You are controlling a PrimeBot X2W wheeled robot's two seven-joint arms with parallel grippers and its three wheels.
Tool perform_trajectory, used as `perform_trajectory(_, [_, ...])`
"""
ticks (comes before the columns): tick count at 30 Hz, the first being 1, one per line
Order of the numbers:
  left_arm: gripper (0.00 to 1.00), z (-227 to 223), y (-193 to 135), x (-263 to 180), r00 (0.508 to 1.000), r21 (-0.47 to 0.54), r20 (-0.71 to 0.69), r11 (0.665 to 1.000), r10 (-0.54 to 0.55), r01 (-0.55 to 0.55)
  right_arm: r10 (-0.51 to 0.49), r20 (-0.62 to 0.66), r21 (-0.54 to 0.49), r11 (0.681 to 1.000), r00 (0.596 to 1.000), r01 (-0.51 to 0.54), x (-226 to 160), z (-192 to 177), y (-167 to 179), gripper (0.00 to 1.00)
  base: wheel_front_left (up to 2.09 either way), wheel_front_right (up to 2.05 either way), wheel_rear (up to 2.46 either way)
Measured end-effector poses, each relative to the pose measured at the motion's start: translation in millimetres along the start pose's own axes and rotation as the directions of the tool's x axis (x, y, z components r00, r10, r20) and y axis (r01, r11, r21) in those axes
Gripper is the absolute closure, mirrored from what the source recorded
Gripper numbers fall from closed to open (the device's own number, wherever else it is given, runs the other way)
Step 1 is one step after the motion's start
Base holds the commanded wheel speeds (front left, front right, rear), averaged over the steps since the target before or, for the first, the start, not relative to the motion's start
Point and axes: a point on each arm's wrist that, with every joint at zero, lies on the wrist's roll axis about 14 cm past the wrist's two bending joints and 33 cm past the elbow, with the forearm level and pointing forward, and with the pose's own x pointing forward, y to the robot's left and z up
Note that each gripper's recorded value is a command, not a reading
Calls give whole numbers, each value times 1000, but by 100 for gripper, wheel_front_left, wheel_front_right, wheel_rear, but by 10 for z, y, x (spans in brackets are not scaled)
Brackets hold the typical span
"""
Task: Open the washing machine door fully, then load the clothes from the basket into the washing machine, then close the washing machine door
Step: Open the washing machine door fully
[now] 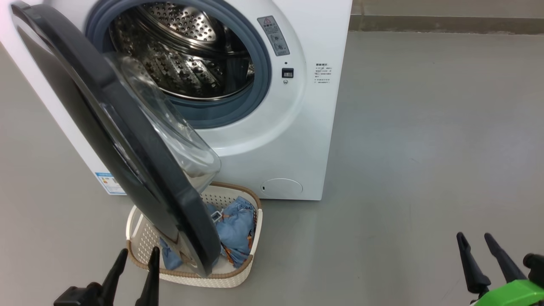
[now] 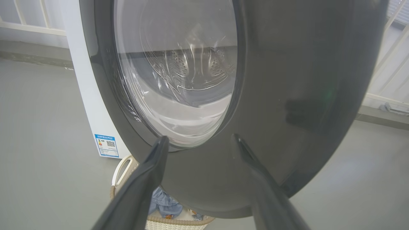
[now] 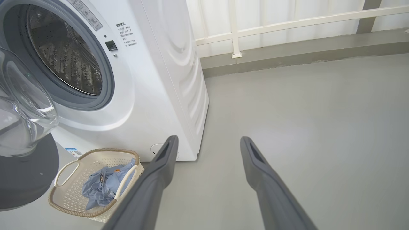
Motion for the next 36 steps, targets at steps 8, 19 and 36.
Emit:
perform_trajectory(8, [0,-29,48,-27,1000,-3,-9,1000,18,-18,-1,-41,0,1000,999,1,-62,-163,40,0,0,0,0])
perform_trajectory(19, [100,780,95,140,967,-18,252,999,47,-44,5,-25,6,1000,1000,-5,-26,-123,78,0,0,0,0])
perform_trajectory(36, [100,925,-1348,304,892,-122,323,921,-315,369,-41,-17,12,999,999,41,8,-120,-62,0,0,0,0])
